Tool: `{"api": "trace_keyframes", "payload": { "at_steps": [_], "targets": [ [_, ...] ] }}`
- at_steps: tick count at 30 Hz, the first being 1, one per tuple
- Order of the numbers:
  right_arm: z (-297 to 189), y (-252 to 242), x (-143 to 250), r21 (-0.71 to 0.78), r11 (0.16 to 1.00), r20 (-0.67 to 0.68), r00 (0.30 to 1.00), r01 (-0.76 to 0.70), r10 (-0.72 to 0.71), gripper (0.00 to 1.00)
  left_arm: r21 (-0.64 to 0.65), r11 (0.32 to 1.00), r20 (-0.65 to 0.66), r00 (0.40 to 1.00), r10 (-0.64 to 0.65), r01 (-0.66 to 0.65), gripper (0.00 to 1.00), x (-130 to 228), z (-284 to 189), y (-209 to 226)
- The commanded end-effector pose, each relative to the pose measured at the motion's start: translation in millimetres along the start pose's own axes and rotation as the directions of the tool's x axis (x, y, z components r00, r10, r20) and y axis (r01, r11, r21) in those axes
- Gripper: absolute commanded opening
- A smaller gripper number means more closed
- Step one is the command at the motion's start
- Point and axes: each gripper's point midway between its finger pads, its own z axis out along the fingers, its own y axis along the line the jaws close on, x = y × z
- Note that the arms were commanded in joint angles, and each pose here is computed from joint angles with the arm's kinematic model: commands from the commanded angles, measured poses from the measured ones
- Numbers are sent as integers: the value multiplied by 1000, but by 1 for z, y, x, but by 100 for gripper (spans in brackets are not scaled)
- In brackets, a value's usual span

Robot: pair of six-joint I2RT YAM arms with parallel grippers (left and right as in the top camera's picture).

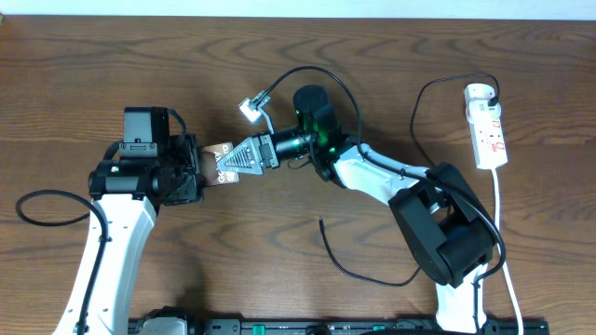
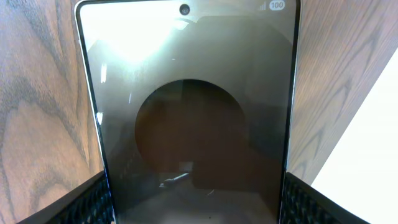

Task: Plug charger to phone and switch on socket
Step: 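Move the right gripper toward the phone held by the left gripper, then close the right gripper on the phone's side edge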

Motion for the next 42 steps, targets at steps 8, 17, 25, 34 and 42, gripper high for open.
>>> {"api": "trace_keyframes", "payload": {
  "at_steps": [8, 17, 25, 34, 42],
  "targets": [
    [19, 3, -7, 45, 999, 48, 999, 23, -25, 94, 28, 1000, 8, 1000, 6, -6, 7, 5, -6, -10],
    [19, 1, -9, 56, 998, 60, 998, 21, -24, 80, 27, 999, 15, 1000, 21, -21, 7, 8, -5, -10],
    [21, -1, -12, 77, 997, 84, 996, 13, -19, 82, 23, 1000, 9, 1000, -15, 15, 7, 10, -5, -8],
    [28, -1, -10, 87, 996, 89, 996, 14, -22, 80, 20, 1000, 2, 1000, -19, 19, 7, 15, -5, -7],
    [29, -1, -10, 86, 996, 88, 996, 14, -22, 70, 20, 1000, 2, 1000, -19, 19, 7, 15, -5, -7]
  ]
}}
